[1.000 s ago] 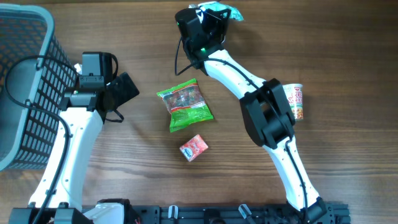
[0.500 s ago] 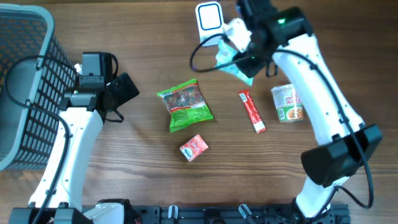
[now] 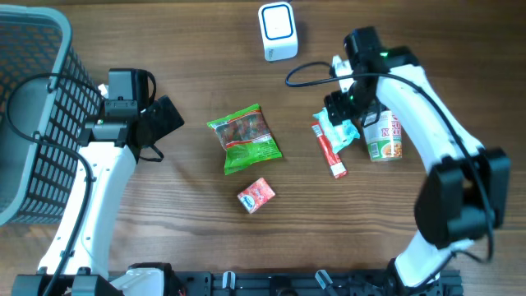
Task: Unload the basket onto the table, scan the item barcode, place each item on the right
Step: 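Drop the light-blue packet on the table right of centre, then grasp the green snack packet with the right gripper and lift it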
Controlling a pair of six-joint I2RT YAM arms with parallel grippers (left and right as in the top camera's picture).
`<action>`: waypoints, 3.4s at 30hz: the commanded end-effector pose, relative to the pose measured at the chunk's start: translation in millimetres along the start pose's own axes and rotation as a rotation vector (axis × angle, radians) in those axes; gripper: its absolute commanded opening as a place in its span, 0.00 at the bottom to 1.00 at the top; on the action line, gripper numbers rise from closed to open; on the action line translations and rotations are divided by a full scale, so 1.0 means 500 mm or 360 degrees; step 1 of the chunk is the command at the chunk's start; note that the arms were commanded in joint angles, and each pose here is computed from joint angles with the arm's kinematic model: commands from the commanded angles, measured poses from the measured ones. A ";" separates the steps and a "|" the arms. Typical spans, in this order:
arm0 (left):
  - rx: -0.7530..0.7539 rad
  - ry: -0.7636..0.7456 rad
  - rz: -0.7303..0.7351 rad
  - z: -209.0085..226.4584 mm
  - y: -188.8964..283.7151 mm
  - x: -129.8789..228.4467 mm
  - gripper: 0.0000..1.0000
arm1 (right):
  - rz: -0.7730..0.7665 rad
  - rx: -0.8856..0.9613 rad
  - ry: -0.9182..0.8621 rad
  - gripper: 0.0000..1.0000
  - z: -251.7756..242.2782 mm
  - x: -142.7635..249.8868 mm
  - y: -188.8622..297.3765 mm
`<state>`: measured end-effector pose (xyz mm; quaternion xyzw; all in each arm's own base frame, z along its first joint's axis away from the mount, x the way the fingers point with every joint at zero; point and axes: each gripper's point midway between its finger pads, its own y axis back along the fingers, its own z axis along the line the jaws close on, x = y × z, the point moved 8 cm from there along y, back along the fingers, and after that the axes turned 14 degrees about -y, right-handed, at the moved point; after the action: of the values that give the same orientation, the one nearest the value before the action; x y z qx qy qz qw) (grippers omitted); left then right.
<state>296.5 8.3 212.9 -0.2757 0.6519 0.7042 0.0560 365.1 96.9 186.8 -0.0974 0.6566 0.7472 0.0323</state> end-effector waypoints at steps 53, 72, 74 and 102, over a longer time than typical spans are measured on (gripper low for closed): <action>-0.0010 0.0018 -0.0029 0.004 0.008 -0.004 1.00 | 0.0107 -0.0492 -0.0125 0.18 0.403 0.164 -0.150; -0.0009 0.0018 -0.0028 0.004 0.008 -0.004 1.00 | -0.0293 0.0160 -0.0083 0.13 0.306 0.144 -0.195; -0.0009 0.0018 -0.0028 0.004 0.008 -0.004 1.00 | -0.0316 0.0179 -0.0051 0.13 0.300 0.137 -0.194; -0.0009 0.0018 -0.0028 0.004 0.008 -0.004 1.00 | 0.0019 -0.0347 -0.0299 0.05 0.449 0.199 -0.242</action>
<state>296.6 8.3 213.0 -0.2759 0.6517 0.7042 0.0561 266.4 330.8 103.0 -0.0467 0.5413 0.8363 0.0737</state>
